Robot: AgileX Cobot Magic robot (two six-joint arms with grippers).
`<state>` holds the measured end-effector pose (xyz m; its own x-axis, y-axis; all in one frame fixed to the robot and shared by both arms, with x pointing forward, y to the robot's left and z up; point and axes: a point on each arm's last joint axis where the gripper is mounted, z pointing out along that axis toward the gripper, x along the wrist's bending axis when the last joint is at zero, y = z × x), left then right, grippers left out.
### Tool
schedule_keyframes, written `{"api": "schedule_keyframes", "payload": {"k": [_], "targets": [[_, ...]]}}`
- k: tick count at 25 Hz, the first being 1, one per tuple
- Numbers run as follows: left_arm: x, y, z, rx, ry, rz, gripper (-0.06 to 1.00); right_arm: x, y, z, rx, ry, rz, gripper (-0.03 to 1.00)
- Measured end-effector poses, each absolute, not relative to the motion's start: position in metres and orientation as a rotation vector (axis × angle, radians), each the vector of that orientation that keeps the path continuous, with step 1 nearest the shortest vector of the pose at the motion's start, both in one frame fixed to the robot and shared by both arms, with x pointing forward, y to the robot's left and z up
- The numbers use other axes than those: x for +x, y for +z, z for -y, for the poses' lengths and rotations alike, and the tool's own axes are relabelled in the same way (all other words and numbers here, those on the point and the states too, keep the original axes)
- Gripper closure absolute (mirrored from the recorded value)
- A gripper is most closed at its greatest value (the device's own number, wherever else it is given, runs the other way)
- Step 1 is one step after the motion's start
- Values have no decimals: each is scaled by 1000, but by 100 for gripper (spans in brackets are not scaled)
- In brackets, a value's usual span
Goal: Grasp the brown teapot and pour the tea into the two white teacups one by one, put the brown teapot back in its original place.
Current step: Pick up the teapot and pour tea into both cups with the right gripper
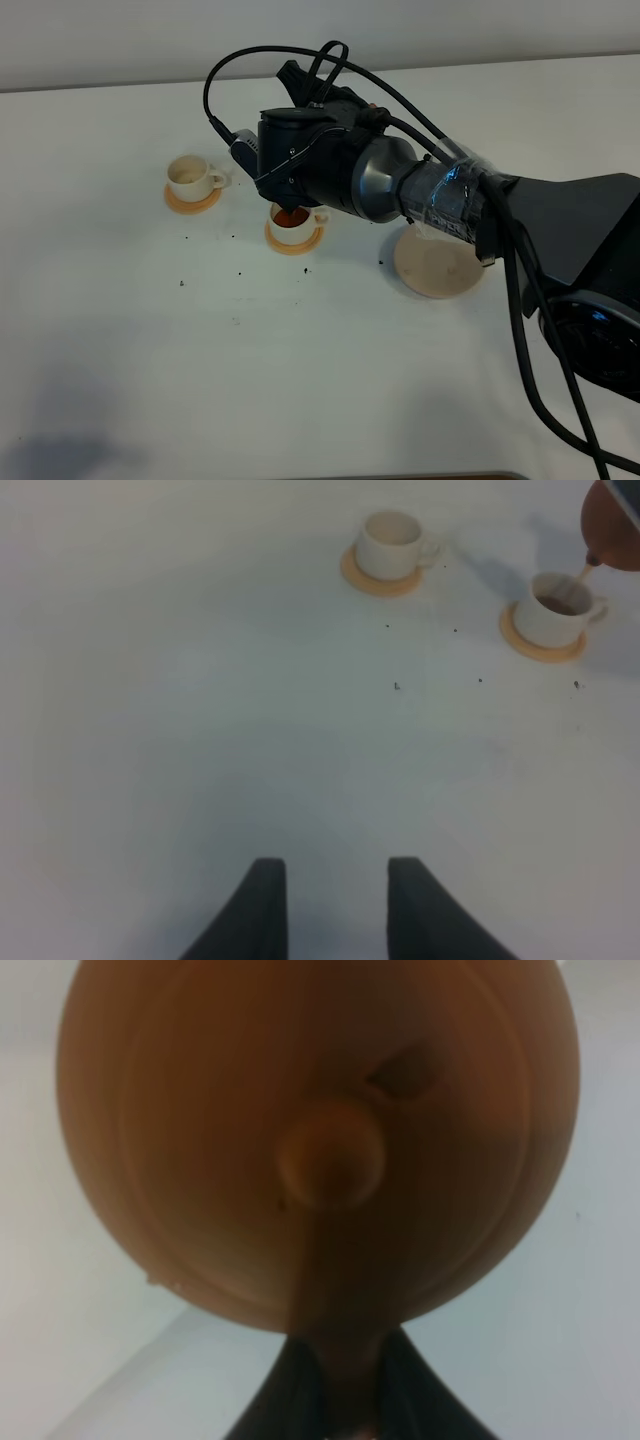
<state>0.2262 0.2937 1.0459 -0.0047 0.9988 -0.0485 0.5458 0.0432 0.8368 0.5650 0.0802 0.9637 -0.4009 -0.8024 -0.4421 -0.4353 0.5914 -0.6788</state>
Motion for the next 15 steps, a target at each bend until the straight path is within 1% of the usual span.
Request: {"api": "schedule_keyframes", "payload": {"k": [15], "targets": [[226,1046,-294,1585,836,-1633,69,565,965,-82,-1018,-609,-2000,88]]}}
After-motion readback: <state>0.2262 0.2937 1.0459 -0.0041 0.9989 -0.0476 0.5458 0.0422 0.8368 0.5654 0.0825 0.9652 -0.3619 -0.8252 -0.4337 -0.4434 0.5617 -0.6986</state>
